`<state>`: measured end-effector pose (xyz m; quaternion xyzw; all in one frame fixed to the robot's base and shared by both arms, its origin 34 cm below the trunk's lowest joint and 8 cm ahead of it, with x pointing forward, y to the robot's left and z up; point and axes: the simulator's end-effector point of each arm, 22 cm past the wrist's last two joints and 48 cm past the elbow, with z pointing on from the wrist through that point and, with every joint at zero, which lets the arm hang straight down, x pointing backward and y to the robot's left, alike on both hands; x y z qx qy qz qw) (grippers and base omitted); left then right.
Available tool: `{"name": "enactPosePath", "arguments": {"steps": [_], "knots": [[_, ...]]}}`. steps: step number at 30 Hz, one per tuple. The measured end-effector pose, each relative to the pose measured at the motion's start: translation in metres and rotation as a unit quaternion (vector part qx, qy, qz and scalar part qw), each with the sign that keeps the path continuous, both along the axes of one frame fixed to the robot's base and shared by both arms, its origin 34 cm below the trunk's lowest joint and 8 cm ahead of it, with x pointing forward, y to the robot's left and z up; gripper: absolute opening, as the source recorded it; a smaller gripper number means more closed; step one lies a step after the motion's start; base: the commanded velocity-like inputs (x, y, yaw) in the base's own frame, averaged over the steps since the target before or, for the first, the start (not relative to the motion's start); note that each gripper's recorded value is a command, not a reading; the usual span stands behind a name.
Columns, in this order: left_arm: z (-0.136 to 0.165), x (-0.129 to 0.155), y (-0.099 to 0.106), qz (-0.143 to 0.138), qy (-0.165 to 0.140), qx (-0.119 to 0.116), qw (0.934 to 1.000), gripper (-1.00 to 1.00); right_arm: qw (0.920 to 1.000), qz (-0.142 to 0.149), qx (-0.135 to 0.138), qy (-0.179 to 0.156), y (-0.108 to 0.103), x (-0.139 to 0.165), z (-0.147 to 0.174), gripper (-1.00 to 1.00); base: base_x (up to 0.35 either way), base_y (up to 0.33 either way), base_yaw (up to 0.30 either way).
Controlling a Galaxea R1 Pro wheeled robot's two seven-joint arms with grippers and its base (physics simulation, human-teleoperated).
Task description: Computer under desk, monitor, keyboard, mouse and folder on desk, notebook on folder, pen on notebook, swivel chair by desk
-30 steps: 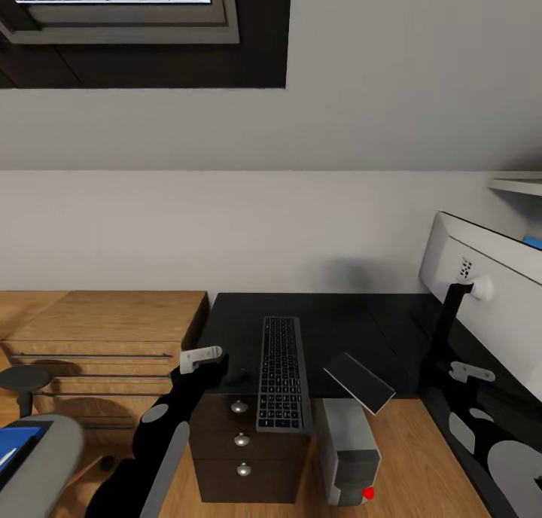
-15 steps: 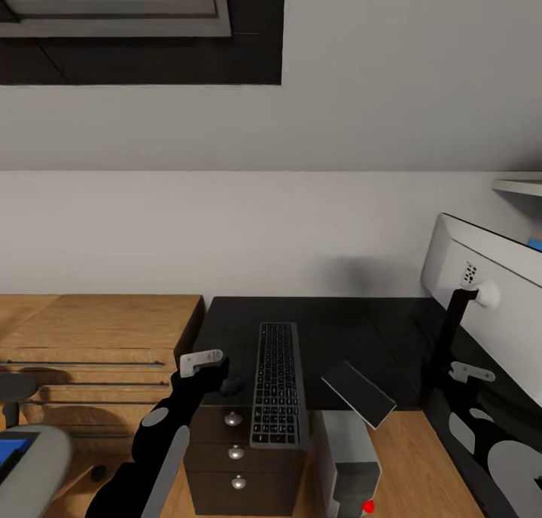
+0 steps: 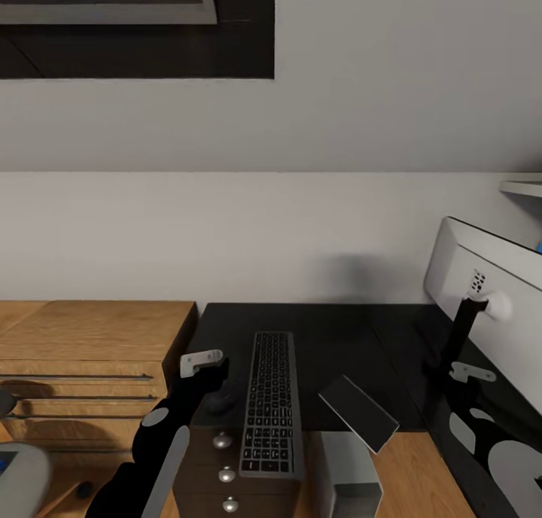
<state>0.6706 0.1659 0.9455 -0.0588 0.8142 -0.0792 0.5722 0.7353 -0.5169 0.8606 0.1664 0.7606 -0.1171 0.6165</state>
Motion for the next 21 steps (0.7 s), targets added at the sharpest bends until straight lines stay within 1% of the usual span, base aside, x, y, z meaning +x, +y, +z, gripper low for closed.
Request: {"name": "enactPosePath", "arguments": {"steps": [6, 15, 21], "knots": [[-0.0003, 0.0001, 0.0000, 0.000, 0.000, 0.000, 1.0000, 1.00, 1.0000, -0.001, 0.000, 0.000, -0.0004, -0.0002, -0.0004, 1.00, 0.047, -0.040, 0.000], [-0.0005, 0.0002, 0.0004, 0.000, 0.000, 0.000, 1.0000, 1.00, 1.0000, -0.002, 0.000, 0.001, -0.0025, -0.0007, -0.0001, 1.00, 0.006, -0.015, 0.000], [-0.0006, 0.0002, 0.0004, 0.000, 0.000, 0.001, 1.0000, 1.00, 1.0000, -0.002, -0.001, 0.001, -0.0033, -0.0009, 0.0001, 1.00, 0.001, -0.146, 0.000]]}}
